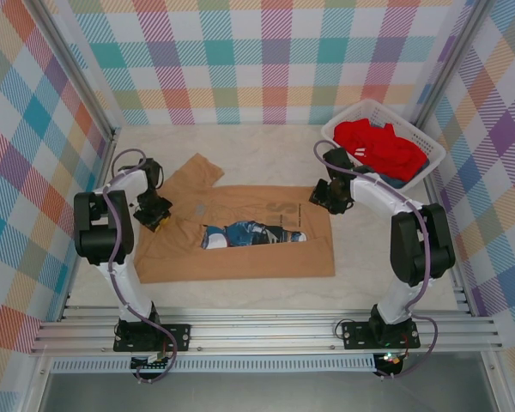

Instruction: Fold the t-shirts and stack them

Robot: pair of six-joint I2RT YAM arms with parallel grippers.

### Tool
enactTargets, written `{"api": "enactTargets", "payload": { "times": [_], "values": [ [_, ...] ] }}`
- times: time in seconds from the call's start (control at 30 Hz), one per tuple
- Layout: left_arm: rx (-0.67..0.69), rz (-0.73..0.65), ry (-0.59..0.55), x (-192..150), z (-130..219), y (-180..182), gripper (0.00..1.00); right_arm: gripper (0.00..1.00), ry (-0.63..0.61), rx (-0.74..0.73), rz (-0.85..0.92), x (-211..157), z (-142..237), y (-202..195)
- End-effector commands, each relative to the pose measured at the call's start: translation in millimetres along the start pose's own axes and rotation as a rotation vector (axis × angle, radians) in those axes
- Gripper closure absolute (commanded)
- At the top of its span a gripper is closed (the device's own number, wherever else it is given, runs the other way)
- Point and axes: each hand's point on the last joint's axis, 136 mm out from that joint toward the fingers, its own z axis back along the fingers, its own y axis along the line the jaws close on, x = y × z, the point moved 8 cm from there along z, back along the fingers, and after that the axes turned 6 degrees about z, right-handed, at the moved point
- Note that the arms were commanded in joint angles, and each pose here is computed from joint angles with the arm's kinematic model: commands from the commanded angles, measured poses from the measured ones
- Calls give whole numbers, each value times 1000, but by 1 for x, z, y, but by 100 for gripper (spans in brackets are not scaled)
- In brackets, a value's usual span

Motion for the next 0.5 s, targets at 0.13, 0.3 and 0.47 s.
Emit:
{"api": "enactTargets", "payload": {
  "times": [0.13, 0.3, 0.47],
  "values": [
    [72, -49, -83, 25, 8, 3, 68, 61, -78, -37, 60, 39, -16, 11],
    [-110, -52, -144, 27, 57, -23, 59, 63, -92, -95, 122, 65, -39, 18],
    [-373, -100, -154, 30, 97, -71, 57, 66, -91, -195, 134, 79, -55, 8]
  ]
}}
